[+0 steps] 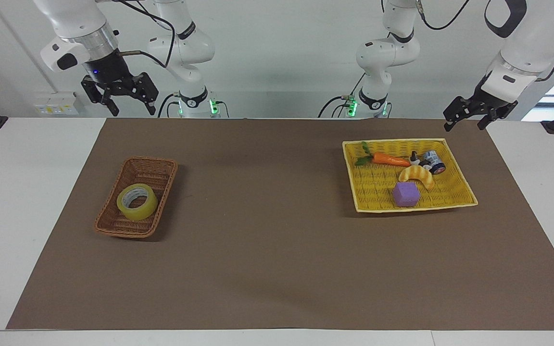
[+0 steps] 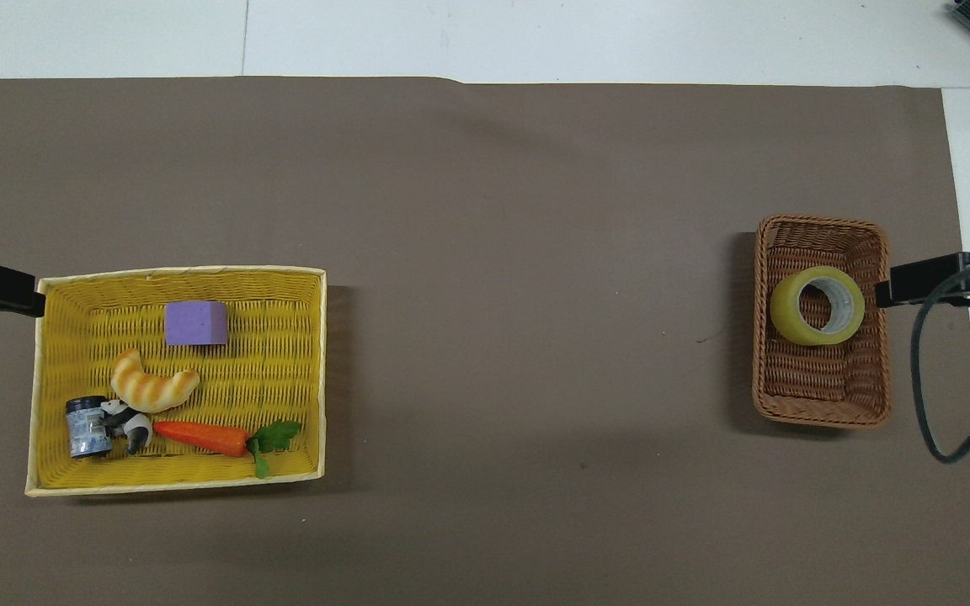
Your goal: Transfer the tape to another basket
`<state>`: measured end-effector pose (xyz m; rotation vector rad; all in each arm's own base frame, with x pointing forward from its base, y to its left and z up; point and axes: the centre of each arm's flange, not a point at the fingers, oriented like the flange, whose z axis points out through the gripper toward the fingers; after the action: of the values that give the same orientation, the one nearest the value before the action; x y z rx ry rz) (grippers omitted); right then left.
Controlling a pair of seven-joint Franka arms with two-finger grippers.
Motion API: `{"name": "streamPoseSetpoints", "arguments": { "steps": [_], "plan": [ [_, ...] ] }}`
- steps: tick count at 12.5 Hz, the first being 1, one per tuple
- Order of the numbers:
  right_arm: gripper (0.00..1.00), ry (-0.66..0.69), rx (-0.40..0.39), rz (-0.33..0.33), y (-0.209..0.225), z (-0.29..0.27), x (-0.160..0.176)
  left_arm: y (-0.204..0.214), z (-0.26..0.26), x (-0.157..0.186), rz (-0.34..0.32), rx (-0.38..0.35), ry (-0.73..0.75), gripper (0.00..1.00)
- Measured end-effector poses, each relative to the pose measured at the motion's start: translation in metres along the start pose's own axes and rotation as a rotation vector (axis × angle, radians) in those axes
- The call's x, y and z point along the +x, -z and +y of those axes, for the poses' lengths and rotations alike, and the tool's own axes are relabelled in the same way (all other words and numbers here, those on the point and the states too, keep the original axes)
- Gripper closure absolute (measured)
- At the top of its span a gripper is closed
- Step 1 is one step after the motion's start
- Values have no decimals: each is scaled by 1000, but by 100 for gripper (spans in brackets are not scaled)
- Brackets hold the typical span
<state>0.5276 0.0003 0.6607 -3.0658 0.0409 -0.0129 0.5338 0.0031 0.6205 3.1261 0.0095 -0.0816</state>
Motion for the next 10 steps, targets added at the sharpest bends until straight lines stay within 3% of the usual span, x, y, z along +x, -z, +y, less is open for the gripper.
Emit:
{"name": "streamPoseSetpoints", "arguments": {
  "steps": [10],
  "plan": [
    [0,5,-37,-5,-5,11,3,0,0,0,0,0,0,0]
  ]
}}
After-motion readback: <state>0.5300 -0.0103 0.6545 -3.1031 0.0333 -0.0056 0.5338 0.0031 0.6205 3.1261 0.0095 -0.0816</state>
